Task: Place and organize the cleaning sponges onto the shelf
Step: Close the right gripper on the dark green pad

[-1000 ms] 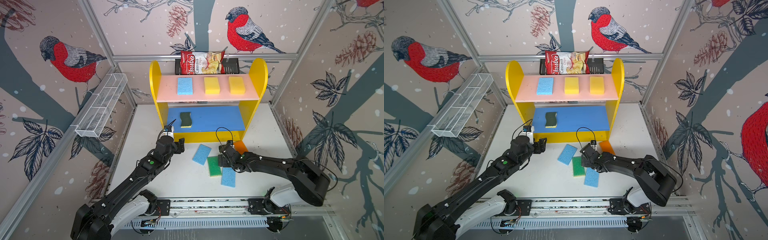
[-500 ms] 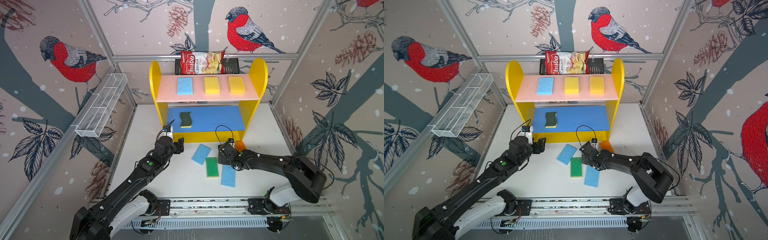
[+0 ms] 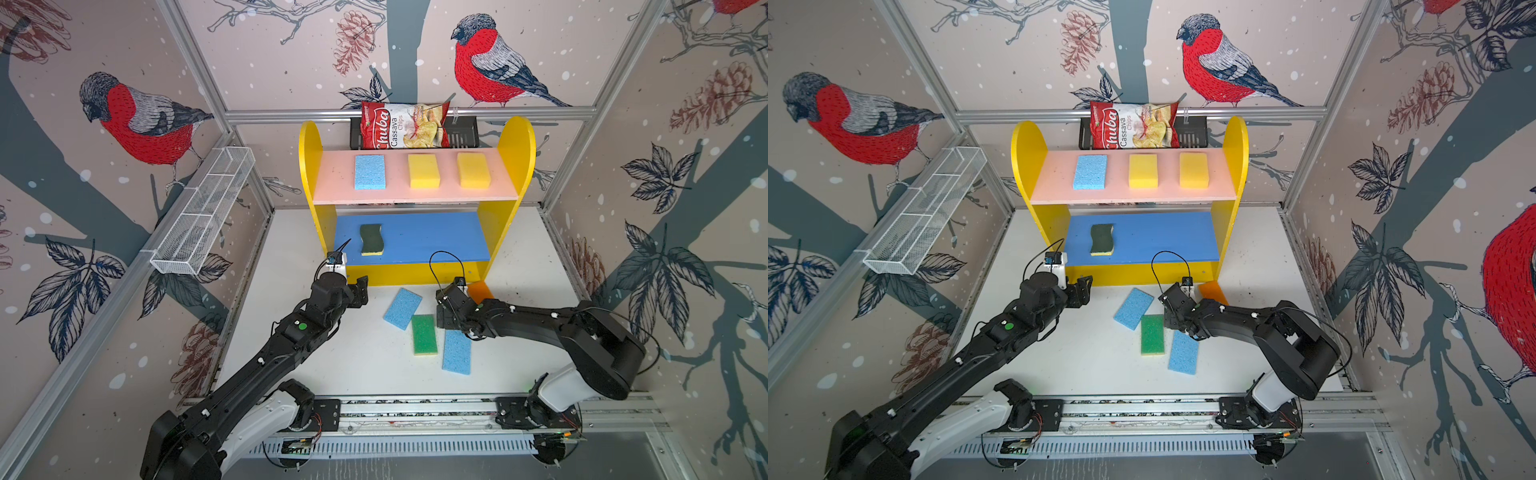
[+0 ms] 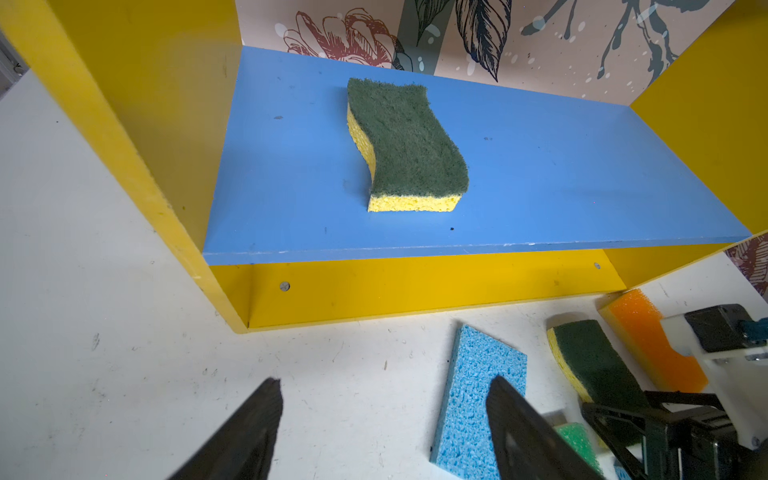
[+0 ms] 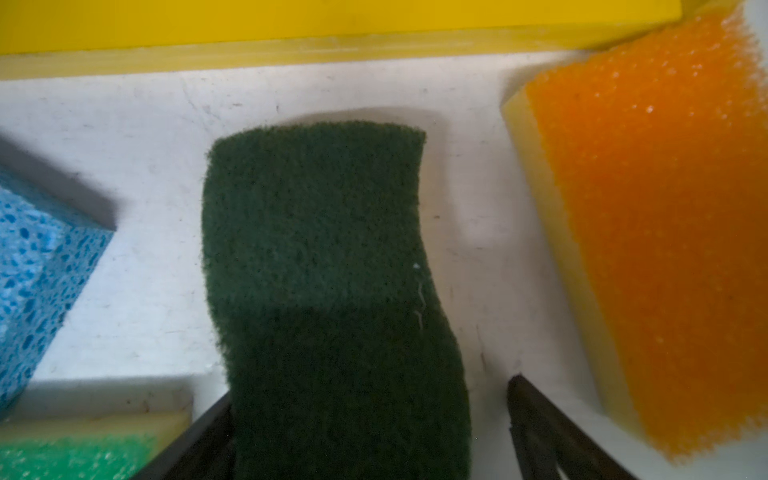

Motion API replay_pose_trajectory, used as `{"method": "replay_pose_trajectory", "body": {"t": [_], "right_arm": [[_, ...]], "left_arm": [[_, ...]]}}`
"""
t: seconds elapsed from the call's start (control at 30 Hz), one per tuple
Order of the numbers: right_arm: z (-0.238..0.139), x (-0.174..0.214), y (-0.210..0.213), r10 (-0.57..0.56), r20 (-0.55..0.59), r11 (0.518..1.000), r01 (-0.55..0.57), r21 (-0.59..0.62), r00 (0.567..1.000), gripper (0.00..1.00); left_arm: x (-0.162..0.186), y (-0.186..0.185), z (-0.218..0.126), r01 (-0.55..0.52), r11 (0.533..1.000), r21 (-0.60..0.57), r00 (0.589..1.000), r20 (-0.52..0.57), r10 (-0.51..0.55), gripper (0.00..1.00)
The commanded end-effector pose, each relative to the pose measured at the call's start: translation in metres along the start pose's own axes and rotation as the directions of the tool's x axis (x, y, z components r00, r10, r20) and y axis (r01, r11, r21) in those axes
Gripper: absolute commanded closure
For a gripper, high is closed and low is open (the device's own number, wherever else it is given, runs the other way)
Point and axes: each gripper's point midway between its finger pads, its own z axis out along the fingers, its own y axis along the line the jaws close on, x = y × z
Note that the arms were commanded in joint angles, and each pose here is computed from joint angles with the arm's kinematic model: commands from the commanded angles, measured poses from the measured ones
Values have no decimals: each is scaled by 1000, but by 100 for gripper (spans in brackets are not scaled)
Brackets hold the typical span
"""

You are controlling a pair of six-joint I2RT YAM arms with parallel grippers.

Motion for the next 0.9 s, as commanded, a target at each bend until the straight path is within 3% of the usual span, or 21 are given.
{"method": "replay_pose_trajectory", "body": {"t": [0.0,0.87], "right_arm": [[4,-1,2,-14,5,1000,14,-7,1000,8],[3,17,2,-30,-39,1000,29,-4,999,25]], "left_arm": [[1,2,1,3,1000,-14,1000,-3,-3,22],[-1,1,-2,18,1000,-4,1000,2,-18,23]]}}
